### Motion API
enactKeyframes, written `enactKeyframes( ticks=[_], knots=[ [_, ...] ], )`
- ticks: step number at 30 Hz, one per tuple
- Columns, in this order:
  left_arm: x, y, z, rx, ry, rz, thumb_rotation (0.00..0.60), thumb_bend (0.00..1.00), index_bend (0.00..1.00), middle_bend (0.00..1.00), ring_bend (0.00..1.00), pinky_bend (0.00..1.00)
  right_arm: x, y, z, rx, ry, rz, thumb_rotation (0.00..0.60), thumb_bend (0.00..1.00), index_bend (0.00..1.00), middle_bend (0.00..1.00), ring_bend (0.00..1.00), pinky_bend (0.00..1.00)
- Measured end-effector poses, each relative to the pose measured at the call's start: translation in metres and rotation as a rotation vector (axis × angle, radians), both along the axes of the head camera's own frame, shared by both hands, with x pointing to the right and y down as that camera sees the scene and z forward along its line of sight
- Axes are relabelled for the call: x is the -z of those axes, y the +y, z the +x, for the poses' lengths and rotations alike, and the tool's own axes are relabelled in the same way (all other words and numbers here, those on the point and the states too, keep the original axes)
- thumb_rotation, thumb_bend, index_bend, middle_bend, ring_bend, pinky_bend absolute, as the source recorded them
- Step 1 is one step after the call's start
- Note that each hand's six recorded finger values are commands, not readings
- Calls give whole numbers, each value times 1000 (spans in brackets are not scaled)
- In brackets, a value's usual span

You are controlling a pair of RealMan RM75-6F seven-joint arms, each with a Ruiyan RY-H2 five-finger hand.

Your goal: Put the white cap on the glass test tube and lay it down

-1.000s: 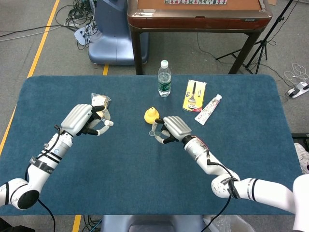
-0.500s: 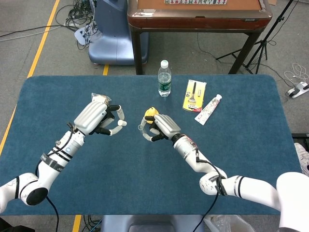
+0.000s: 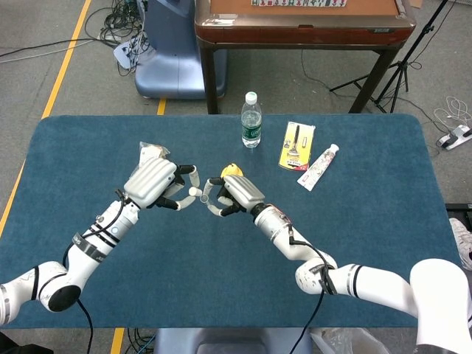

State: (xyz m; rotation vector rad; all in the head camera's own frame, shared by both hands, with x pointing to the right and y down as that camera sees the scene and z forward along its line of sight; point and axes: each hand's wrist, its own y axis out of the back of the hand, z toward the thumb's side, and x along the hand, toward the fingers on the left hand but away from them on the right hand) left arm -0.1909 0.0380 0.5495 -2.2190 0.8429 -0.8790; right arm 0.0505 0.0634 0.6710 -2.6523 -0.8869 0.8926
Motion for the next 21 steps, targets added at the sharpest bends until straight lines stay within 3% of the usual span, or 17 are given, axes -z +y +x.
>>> enactKeyframes(
  ticks=[21],
  knots=[
    [-4,3,3,-34,-53,26,600,295,551,989,1000,1000,0,0,-3,-3,-4,-14,600,539,805,1000,1000,1000]
  ],
)
